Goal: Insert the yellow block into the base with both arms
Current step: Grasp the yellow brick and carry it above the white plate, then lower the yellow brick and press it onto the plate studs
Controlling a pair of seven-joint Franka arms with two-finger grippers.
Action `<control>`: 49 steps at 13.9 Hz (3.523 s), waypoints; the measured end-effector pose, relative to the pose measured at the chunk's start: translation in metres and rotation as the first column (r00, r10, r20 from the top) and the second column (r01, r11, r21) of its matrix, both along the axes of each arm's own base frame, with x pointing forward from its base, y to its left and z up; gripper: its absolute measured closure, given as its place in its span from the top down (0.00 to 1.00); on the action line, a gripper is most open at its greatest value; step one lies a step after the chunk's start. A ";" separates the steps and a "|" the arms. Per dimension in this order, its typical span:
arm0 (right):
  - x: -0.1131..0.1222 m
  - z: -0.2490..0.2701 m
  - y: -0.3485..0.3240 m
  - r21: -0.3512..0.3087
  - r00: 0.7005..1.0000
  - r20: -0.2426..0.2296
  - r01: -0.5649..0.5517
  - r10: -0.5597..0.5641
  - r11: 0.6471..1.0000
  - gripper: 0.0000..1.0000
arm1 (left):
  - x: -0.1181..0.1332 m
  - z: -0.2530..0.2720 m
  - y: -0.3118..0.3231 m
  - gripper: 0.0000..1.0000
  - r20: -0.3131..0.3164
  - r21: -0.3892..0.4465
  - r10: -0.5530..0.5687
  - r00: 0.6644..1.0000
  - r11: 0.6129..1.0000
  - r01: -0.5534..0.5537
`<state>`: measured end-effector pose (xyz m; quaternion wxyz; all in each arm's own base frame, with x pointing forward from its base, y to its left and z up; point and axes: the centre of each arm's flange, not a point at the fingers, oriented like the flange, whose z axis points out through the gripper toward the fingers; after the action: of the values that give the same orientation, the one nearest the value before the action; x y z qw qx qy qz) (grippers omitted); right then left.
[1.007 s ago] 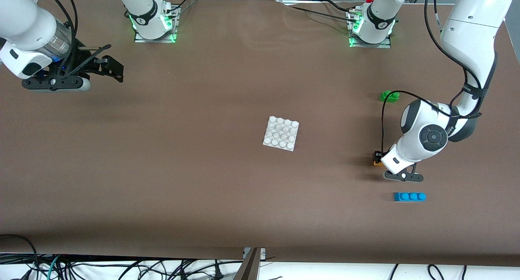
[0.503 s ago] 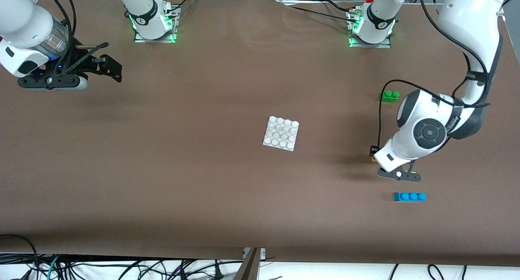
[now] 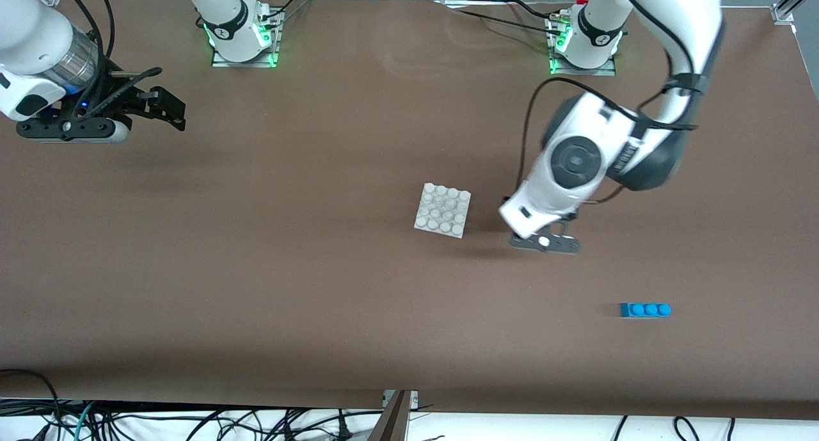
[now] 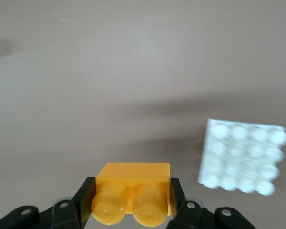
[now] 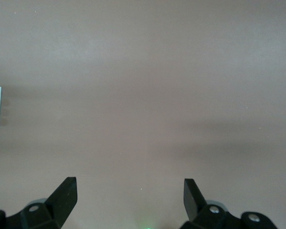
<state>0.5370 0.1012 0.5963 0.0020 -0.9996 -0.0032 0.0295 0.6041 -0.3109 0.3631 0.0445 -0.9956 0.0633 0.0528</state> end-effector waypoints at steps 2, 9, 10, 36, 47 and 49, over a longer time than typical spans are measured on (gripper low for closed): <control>0.001 0.005 0.000 -0.001 1.000 0.010 0.000 0.000 1.000 0.99 | -0.026 -0.008 -0.047 0.67 -0.010 0.005 -0.052 0.999 0.999 0.052; 0.002 0.007 0.000 0.000 1.000 0.017 0.000 0.000 1.000 0.99 | -0.057 -0.074 -0.115 0.67 -0.009 -0.028 -0.065 0.998 0.997 0.065; 0.003 0.007 0.000 0.000 1.000 0.018 0.000 0.000 1.000 0.99 | -0.054 -0.082 -0.114 0.67 -0.008 -0.032 -0.062 0.998 0.998 0.061; 0.020 0.001 -0.003 -0.017 0.999 0.032 0.003 -0.002 1.000 0.99 | -0.068 -0.136 -0.133 0.67 -0.013 -0.039 -0.082 0.997 0.996 0.081; 0.020 0.001 -0.003 -0.018 0.999 0.032 0.003 -0.003 1.000 0.99 | -0.069 -0.141 -0.135 0.67 -0.009 -0.030 -0.096 0.995 0.995 0.095; 0.020 0.001 -0.003 -0.018 0.999 0.032 0.003 -0.003 1.000 0.99 | -0.070 -0.142 -0.135 0.70 -0.010 -0.029 -0.096 0.995 0.995 0.096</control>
<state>0.5572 0.0980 0.5976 -0.0069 -0.9999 -0.0014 0.0136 0.5346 -0.4456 0.2212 0.0323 -0.9917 0.1119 0.0553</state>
